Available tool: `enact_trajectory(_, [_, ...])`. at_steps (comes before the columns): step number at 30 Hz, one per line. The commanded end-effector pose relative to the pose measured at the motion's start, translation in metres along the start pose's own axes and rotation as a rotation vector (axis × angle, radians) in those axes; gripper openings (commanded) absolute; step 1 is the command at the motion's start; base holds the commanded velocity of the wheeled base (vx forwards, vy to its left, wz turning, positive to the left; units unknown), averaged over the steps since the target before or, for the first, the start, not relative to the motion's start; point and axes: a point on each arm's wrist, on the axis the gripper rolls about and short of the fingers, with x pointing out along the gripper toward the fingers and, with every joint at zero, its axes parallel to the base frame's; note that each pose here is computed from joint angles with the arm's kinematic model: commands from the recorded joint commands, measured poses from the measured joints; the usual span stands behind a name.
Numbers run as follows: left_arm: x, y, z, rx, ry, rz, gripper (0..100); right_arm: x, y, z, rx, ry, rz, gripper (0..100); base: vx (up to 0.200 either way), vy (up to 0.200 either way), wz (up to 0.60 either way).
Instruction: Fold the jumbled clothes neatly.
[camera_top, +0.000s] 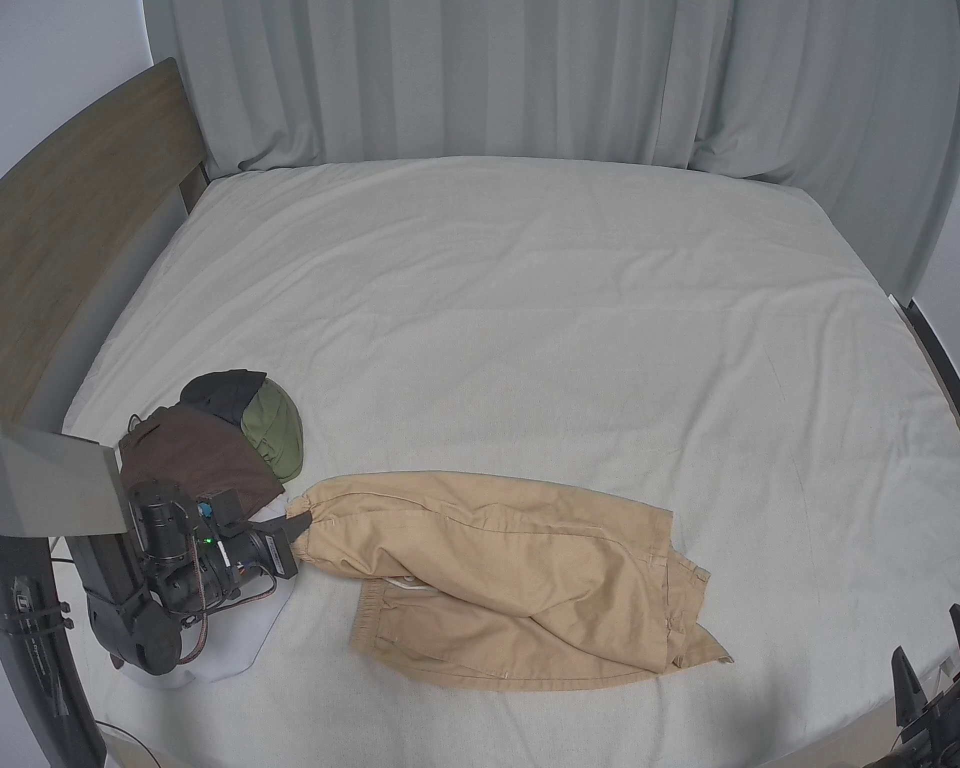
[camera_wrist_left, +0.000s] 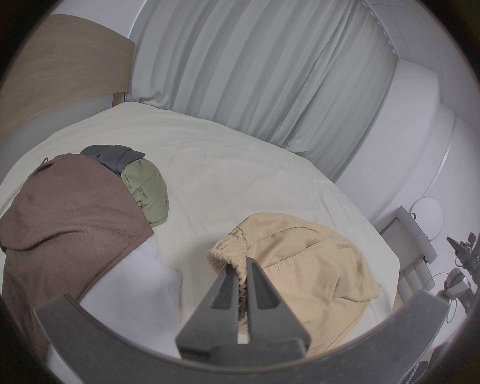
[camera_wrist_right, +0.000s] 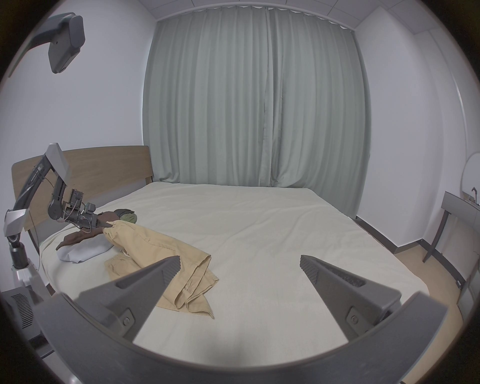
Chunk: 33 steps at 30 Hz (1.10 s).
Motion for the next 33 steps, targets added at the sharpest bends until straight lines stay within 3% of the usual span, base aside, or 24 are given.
enact_trajectory(1, [0.0022, 0.0024, -0.0034, -0.005, 0.011, 0.005, 0, 0.0002, 0.0003, -0.0053, -0.002, 0.003, 0.0, 100, 0.0, 0.0, 0.0])
enact_trajectory(33, [0.0015, 0.0031, -0.0031, -0.006, 0.01, 0.008, 0, 0.0, 0.0009, -0.0049, -0.005, -0.003, 0.026, 100, 0.0, 0.0, 0.0])
